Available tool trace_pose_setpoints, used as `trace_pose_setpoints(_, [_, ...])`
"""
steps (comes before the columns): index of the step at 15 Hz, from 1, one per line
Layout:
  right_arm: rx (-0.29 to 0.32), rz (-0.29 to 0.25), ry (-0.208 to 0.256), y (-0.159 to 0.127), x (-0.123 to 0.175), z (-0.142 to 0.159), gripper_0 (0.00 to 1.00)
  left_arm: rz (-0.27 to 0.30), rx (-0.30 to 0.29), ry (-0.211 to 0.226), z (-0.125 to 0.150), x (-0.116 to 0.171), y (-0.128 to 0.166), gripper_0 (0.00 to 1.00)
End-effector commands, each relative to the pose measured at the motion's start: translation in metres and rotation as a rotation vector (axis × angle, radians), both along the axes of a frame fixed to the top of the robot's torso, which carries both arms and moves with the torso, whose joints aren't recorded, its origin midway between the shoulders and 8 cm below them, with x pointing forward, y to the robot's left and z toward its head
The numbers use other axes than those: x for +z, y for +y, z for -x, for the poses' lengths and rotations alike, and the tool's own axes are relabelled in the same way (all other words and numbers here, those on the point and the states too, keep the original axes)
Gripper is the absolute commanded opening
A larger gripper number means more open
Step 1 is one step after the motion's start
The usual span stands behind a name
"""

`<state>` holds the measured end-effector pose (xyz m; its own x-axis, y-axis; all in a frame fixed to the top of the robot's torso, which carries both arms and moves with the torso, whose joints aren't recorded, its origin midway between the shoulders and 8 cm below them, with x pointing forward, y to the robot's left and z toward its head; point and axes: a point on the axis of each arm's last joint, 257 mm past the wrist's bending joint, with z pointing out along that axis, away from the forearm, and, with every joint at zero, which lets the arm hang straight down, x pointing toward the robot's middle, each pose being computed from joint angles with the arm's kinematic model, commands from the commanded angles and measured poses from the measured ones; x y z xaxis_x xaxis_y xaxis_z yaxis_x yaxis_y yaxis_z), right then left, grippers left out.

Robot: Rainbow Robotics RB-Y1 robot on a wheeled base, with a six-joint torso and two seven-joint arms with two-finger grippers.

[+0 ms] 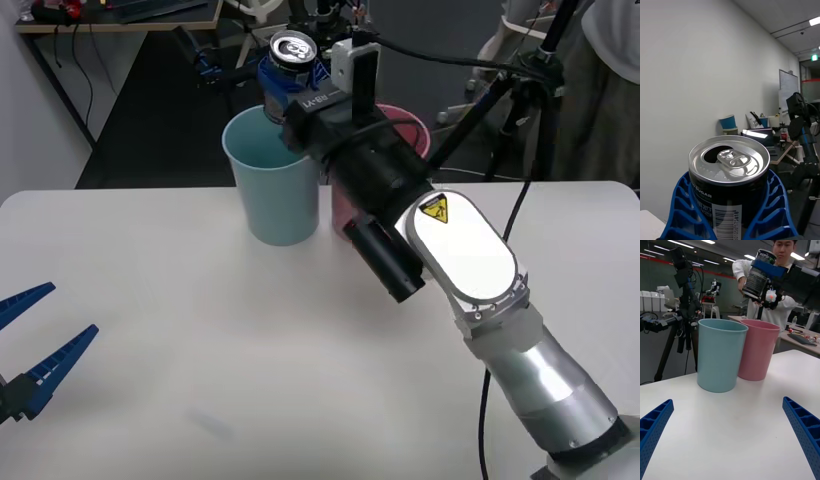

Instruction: Grasp the object on the table and drop it into the matching bin: aluminum can to the light blue bin, PET bottle to the pink bin.

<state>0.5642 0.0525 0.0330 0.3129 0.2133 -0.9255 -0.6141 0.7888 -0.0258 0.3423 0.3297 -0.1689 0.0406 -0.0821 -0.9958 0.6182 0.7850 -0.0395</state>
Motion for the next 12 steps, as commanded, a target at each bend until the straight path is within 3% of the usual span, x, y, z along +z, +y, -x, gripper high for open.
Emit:
trace_pose_setpoints(1, [-0.031,0.015,0.018,0.015,0.0,-0.024,0.0,0.0,0.0,0.0,0.0,0.0,0.0,1.0])
trace_pose_setpoints(8, [-0.152,0.113,0.045,0.025,-0.017,-0.077,0.0,0.0,0.0,0.0,0.0,0.0,0.0,1.0])
trace_pose_setpoints(12, [-0.177,0.141,0.067,0.029,-0.025,-0.091,0.0,0.0,0.0,0.0,0.0,0.0,0.0,1.0])
